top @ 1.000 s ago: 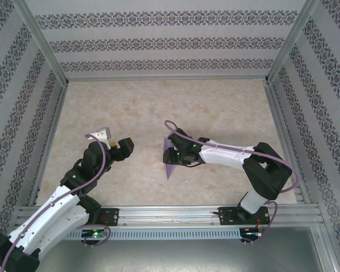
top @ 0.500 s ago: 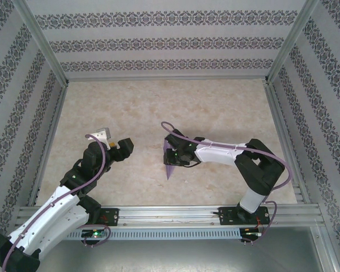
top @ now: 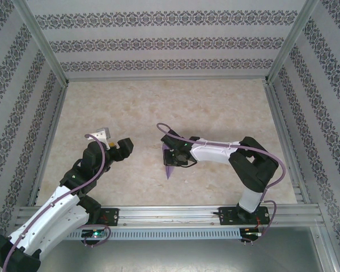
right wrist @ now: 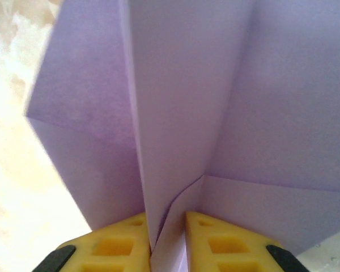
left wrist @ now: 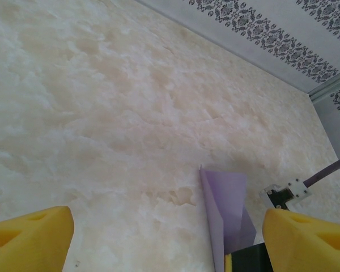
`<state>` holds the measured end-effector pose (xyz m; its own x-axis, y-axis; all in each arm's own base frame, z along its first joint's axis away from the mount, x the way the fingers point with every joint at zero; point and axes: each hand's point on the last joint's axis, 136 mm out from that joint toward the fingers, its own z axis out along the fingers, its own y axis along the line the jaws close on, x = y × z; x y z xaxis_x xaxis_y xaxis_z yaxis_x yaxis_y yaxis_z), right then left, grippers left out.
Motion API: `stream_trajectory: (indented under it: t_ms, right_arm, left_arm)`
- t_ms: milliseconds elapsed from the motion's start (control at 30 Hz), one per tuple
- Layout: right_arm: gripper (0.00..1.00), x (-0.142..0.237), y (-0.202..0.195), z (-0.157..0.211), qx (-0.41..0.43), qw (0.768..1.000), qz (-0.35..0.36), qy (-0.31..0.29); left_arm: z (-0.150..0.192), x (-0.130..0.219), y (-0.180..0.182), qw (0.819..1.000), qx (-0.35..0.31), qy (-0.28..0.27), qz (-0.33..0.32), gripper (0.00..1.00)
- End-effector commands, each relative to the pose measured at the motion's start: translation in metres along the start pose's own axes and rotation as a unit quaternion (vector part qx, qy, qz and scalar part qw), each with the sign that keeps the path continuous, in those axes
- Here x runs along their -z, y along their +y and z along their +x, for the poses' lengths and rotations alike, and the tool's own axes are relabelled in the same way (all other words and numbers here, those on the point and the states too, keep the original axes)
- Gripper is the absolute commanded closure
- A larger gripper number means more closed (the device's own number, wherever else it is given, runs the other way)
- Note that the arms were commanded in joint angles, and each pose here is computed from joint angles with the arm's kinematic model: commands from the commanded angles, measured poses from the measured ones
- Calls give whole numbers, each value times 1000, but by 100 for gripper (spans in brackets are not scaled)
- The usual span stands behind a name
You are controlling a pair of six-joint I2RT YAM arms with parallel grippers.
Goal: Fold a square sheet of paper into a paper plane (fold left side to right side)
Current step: Pick up the paper plane at the center of the table, then place the paper plane at the center of the table.
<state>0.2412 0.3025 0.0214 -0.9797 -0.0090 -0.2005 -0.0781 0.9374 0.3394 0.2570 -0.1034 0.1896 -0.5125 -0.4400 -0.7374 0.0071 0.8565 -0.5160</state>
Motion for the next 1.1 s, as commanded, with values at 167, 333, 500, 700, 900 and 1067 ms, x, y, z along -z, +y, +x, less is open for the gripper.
stream_trajectory:
  t_ms: [167, 333, 500, 700, 900, 1067]
  right_arm:
    - [93, 6, -8, -1, 23, 999, 42, -11]
    - [100, 26, -15, -6, 41, 997, 64, -23]
    - [100, 56, -37, -17, 53, 994, 92, -30]
    - [100, 72, -79, -33, 50, 990, 128, -19]
    - [100, 64, -108, -45, 33, 990, 140, 2]
    - [100, 50, -116, -50, 28, 990, 140, 16]
  left_arm:
    - [1, 2, 6, 1000, -8, 5, -9, 13]
    - [-1, 3, 5, 1000, -9, 4, -8, 13]
    - [-1, 3, 4, 1000, -11, 5, -7, 13]
    - [-1, 4, 4, 1000, -11, 8, -7, 13]
    - [1, 3, 3, 1000, -10, 12, 0, 12]
    - [2, 2, -6, 999, -22, 22, 21, 3]
